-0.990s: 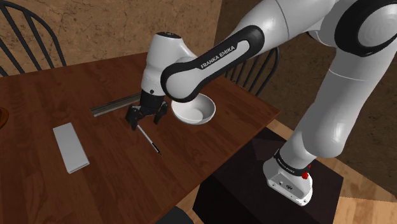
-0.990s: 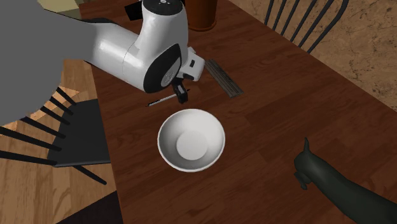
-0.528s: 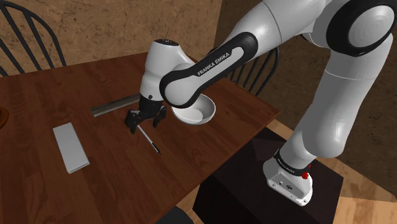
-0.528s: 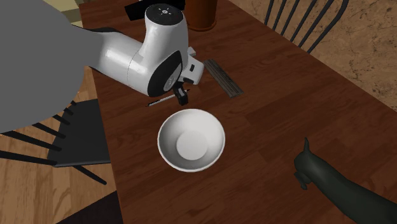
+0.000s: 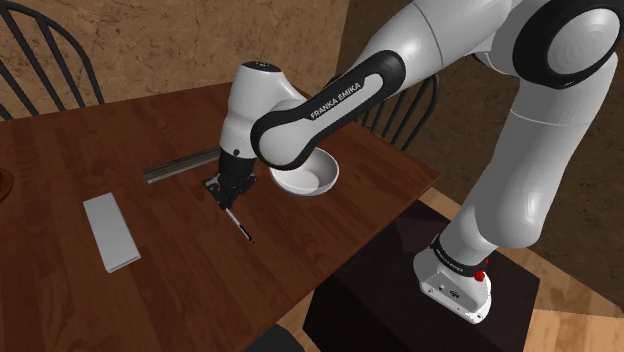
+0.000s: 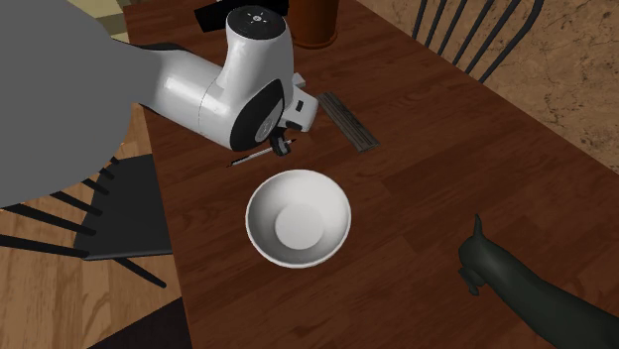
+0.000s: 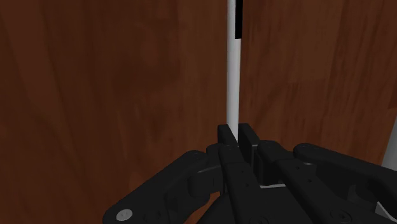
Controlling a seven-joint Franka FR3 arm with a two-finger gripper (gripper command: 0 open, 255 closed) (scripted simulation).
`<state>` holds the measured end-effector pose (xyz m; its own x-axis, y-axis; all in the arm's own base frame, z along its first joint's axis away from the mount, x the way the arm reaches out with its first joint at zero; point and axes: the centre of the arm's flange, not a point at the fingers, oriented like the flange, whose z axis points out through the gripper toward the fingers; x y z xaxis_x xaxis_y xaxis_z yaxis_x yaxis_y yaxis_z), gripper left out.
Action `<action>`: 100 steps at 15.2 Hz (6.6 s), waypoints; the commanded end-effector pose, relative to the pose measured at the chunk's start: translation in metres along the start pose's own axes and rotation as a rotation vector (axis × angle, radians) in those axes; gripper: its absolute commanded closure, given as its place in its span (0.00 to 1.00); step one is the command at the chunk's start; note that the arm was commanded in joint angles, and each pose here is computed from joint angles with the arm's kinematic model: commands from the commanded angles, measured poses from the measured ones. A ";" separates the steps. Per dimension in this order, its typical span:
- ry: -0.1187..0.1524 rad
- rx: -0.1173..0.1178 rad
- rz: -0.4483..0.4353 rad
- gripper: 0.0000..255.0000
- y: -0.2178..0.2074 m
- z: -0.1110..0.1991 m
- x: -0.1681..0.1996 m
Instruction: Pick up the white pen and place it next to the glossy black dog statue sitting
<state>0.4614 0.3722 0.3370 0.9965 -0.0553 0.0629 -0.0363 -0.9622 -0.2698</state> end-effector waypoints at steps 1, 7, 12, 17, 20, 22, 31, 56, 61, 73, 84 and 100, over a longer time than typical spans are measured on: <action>0.000 0.000 0.000 1.00 0.000 0.000 0.000; 0.000 0.000 0.000 1.00 -0.003 -0.010 0.001; 0.000 0.000 0.000 1.00 -0.010 -0.035 0.002; 0.000 0.000 0.000 1.00 -0.017 -0.061 0.004; 0.000 0.000 0.000 1.00 -0.021 -0.076 0.005; 0.000 0.000 0.000 1.00 -0.024 -0.086 0.006; 0.000 0.000 0.000 1.00 -0.037 -0.132 0.009; 0.000 0.000 0.000 1.00 -0.073 -0.259 0.017; 0.000 0.000 0.000 1.00 -0.023 -0.275 0.013; 0.000 0.000 0.000 1.00 0.129 -0.319 0.000; 0.000 0.000 0.000 1.00 0.268 -0.359 -0.012; 0.000 0.000 0.000 1.00 0.359 -0.330 -0.022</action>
<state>0.4012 -0.0593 0.5602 0.9965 -0.0551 0.0622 -0.0364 -0.9622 -0.2698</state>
